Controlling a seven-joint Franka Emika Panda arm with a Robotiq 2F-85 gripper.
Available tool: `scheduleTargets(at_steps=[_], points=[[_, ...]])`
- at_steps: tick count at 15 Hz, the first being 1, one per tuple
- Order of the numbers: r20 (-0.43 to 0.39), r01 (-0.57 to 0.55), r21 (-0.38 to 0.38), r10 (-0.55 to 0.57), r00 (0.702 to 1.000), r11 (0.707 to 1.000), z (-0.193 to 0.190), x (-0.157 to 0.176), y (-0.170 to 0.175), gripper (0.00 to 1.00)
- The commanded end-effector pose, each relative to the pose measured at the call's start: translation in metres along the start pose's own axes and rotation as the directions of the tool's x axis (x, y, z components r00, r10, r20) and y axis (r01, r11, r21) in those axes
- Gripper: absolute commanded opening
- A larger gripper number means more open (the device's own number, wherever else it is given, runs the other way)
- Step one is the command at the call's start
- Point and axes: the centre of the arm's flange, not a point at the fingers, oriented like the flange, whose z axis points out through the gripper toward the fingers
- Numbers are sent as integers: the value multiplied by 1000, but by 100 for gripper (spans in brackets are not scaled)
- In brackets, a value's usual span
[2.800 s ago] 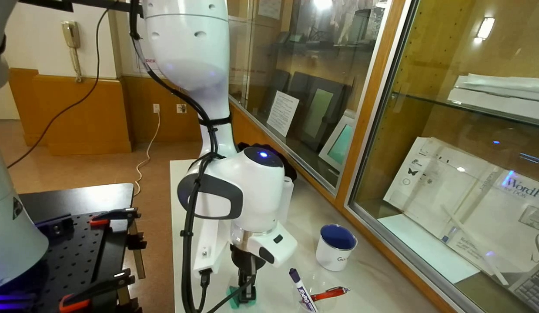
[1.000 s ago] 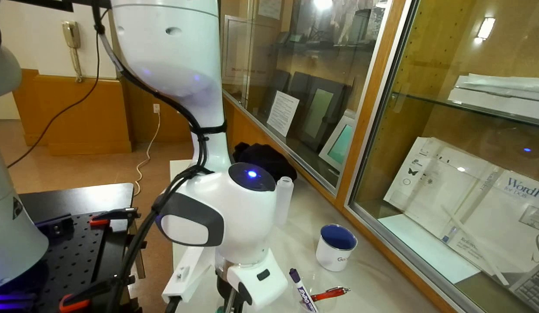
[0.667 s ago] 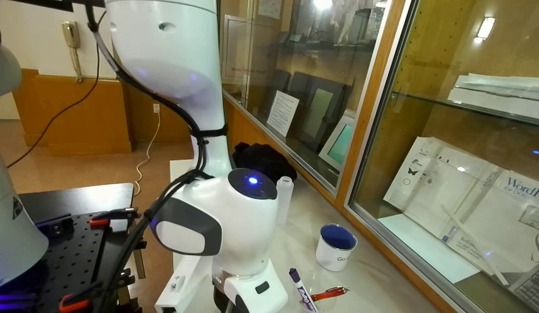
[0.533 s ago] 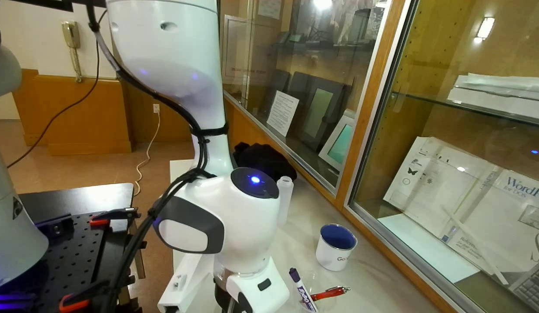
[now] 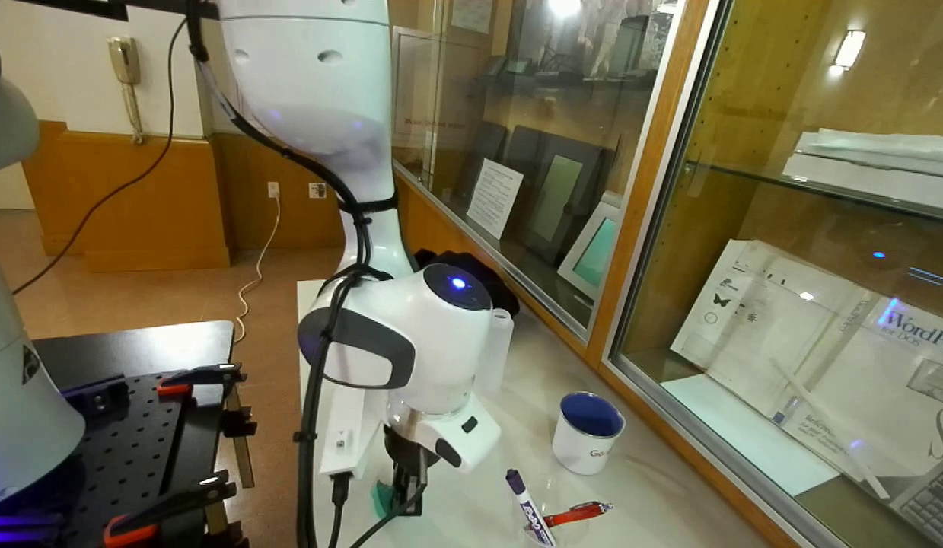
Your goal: Wipe the counter with the sponge
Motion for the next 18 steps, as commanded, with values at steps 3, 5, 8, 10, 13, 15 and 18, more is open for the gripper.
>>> scheduleTargets(at_steps=[3,5,8,10,13,15,18], points=[[73,160,33,-162,984,987,13,6,-64,2],[77,196,41,-199,977,980,12,7,-81,2],[89,216,33,-218,972,976,16,6,-89,2],[98,199,27,-200,975,980,18,3,-79,2],[97,167,23,-168,981,986,15,-4,-64,2],[90,137,15,-138,986,990,10,-10,-50,2],[86,74,-12,-73,994,997,2,-22,-20,2]])
